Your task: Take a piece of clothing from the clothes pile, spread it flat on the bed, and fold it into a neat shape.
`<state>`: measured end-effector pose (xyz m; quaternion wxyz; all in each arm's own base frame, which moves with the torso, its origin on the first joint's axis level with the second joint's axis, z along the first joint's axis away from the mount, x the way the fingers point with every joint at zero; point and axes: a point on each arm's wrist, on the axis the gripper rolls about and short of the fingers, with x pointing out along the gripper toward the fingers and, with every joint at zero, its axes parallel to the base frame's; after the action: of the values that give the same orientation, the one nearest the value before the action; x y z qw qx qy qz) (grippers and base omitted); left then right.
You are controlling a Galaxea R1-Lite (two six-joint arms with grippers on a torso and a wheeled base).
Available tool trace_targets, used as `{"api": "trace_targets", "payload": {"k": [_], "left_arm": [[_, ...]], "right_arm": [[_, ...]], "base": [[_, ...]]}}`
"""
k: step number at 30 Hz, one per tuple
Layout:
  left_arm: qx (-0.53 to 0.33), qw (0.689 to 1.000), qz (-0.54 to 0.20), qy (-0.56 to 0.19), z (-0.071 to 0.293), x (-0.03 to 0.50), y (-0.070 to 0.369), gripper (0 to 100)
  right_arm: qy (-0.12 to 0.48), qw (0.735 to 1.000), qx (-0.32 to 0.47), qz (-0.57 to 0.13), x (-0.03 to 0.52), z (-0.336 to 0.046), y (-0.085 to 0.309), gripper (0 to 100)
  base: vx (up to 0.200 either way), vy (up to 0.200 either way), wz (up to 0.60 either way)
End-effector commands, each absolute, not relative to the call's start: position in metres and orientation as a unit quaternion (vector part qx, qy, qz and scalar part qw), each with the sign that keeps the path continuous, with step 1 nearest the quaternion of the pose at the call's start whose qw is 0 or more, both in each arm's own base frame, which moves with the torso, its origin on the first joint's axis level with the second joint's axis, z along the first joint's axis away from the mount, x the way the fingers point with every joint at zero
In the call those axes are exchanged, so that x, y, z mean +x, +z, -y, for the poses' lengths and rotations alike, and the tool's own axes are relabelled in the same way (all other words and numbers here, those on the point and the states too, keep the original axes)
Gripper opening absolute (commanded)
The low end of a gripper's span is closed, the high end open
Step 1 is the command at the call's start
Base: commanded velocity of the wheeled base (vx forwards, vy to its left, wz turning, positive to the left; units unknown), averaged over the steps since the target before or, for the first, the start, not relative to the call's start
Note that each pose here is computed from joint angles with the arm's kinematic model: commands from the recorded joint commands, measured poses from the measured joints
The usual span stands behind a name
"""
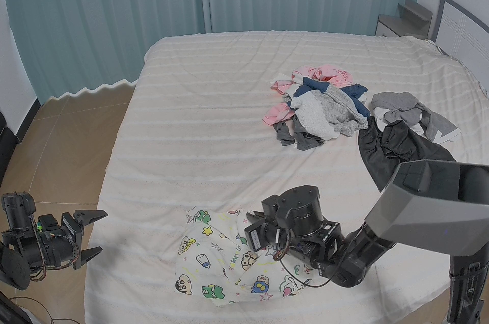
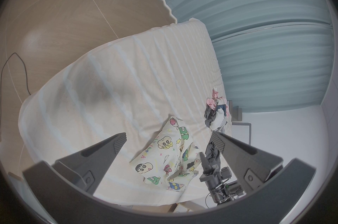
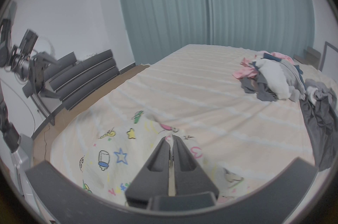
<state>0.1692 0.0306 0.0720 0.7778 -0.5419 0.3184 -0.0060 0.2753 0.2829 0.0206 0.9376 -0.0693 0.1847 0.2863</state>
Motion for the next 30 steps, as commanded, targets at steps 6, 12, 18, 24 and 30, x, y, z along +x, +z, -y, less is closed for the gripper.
{"api": "trace_targets", "payload": {"k": [6,12,18,24,30], "left_arm": [[-0.542,0.777,-0.319,-0.005,-0.031,0.169,0.072,100],[-0.542,0.778,-0.318,-0.006,-0.031,0.169,0.072,100],[-0.542,0.777,-0.319,-0.005,-0.031,0.169,0.072,100],[-0.542,0.778,-0.318,-0.006,-0.031,0.169,0.072,100],[-0.542,0.778,-0.318,-0.006,-0.031,0.169,0.072,100]], "right_arm": [[0.254,0.946,-0.005,-0.202,0.291,-0.231,0.042,0],[0.223,0.95,0.015,-0.217,0.309,-0.207,0.035,0],[0.2,0.951,0.023,-0.235,0.315,-0.187,0.026,0],[0.183,0.948,0.043,-0.256,0.32,-0.175,0.015,0],[0.162,0.951,0.052,-0.258,0.329,-0.162,0.012,0]], "base": [[0.0,0.0,0.0],[0.0,0.0,0.0],[0.0,0.0,0.0],[0.0,0.0,0.0],[0.0,0.0,0.0]]}}
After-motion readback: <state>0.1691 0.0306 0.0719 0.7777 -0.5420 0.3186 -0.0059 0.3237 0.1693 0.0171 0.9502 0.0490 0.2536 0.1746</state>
